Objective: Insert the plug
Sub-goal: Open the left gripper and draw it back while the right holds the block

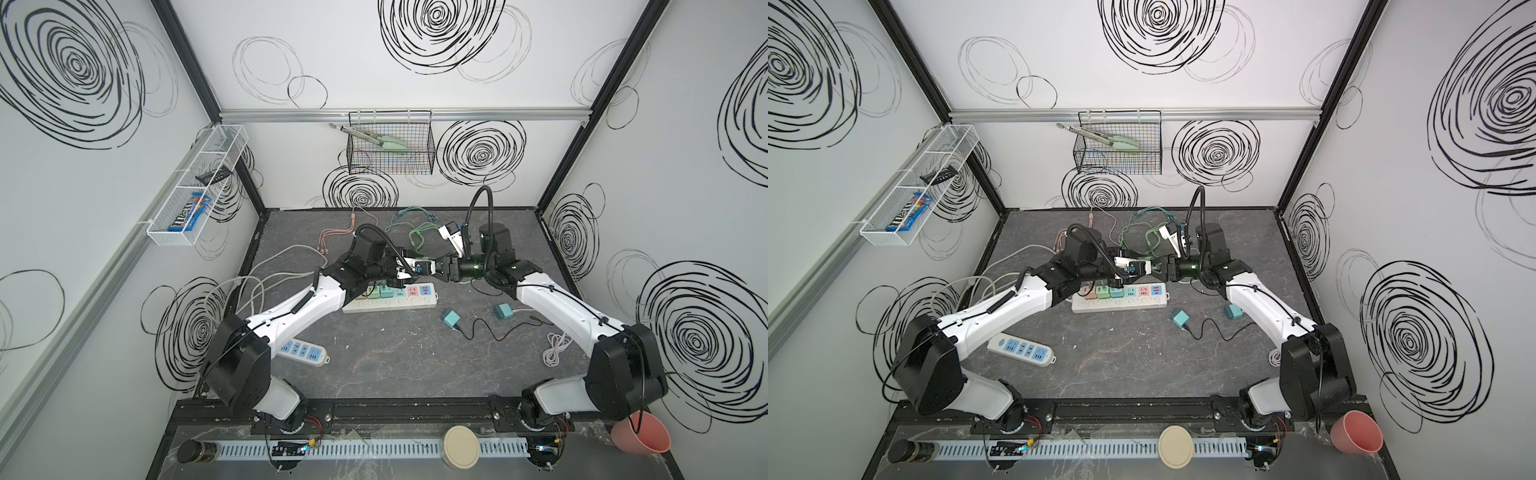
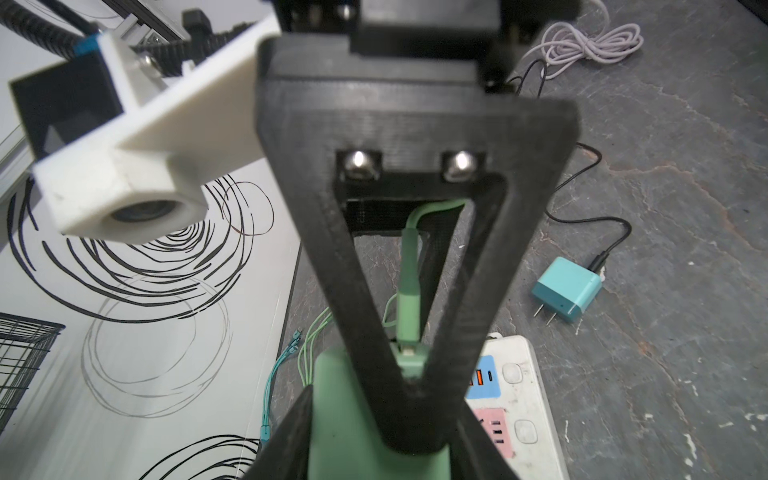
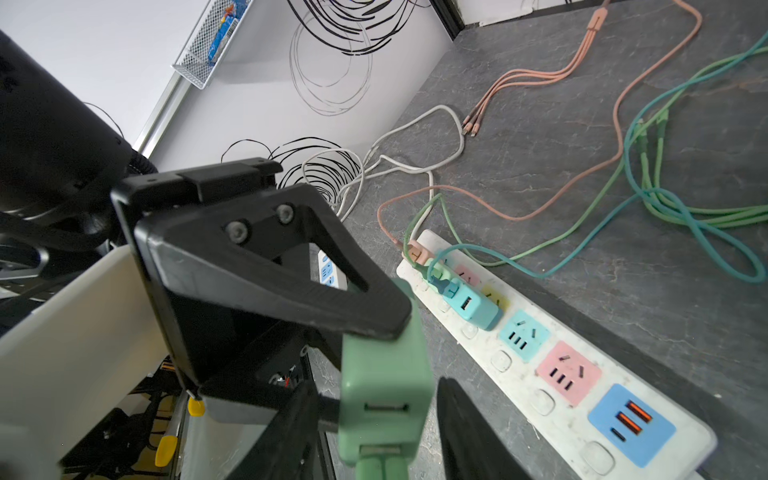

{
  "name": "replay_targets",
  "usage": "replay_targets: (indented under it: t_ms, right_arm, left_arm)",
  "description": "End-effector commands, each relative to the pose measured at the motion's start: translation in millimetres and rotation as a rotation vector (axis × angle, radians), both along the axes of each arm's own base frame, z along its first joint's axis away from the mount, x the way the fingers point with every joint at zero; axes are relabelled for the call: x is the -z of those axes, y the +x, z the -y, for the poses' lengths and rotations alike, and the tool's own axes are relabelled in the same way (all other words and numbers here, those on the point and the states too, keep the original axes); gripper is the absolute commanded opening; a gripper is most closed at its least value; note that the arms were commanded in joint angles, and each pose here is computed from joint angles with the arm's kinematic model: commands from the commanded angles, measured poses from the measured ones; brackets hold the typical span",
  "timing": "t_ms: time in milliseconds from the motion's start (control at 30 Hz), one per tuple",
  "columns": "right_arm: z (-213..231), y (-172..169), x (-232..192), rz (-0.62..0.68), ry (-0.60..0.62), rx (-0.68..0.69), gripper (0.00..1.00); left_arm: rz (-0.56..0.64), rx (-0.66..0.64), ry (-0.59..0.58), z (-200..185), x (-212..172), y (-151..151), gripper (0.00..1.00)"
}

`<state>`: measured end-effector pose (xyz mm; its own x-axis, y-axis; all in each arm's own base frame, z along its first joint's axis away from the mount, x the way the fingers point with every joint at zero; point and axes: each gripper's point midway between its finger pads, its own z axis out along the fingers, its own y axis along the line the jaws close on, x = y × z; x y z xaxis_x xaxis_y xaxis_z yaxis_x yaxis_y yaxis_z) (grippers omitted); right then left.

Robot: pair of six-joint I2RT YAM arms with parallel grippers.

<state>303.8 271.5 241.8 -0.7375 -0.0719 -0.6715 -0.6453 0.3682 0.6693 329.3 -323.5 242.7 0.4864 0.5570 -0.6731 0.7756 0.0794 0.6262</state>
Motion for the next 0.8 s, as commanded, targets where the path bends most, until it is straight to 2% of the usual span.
replay_targets:
  t_ms: [0,133,167,200,267,300,367,400,500,533,633,767]
  right_arm:
    - [-5.9,1.7,-11.7,0.009,0.039,-0.024,0.43]
    - [-6.0,7.9,-17.5,0.021,0.055,0.006,0.32]
    - [-5.5,10.8,-19.6,0.037,0.054,0.015,0.28]
    - [-5.4,13.7,-21.0,0.057,0.046,0.019,0.22]
    - [-5.1,21.3,-21.3,0.122,-0.003,0.021,0.07]
    - [-3.1,28.5,-17.3,0.164,-0.051,0.03,0.01]
    - [0.0,39.8,-9.5,0.25,-0.145,0.027,0.0]
    - [0.3,44.0,-4.7,0.277,-0.193,0.015,0.0]
    - [-1.3,52.6,-2.8,0.385,-0.272,-0.029,0.0]
    - [-2.9,52.9,-4.0,0.426,-0.279,-0.05,0.0]
    - [-8.6,51.3,2.7,0.539,-0.33,-0.153,0.0]
    - [-13.2,41.0,38.2,0.615,-0.469,-0.376,0.0]
  left_arm:
    - [0.077,0.01,-0.055,2.2,-22.0,-1.1,0.0]
    - [0.057,0.016,-0.09,2.4,-24.8,-5.6,0.02]
    - [0.051,0.003,-0.111,1.8,-27.6,-5.1,0.18]
    - [0.048,-0.021,-0.143,0.3,-33.0,-3.8,0.29]
    - [0.03,-0.072,-0.218,-5.1,-44.4,-2.7,0.44]
    - [0.02,-0.112,-0.273,-9.7,-53.6,-1.3,0.58]
    - [-0.018,-0.223,-0.406,-22.2,-71.8,3.1,0.85]
    - [-0.05,-0.288,-0.49,-30.7,-81.9,5.1,0.95]
    - [-0.2,-0.505,-0.761,-67.4,-96.6,10.4,0.96]
    - [-0.248,-0.576,-0.816,-80.0,-92.7,11.9,0.96]
    - [-0.374,-0.807,-0.875,-117.1,-74.1,12.6,0.96]
    - [-0.488,-1.128,-0.89,-174.7,-40.5,3.1,0.96]
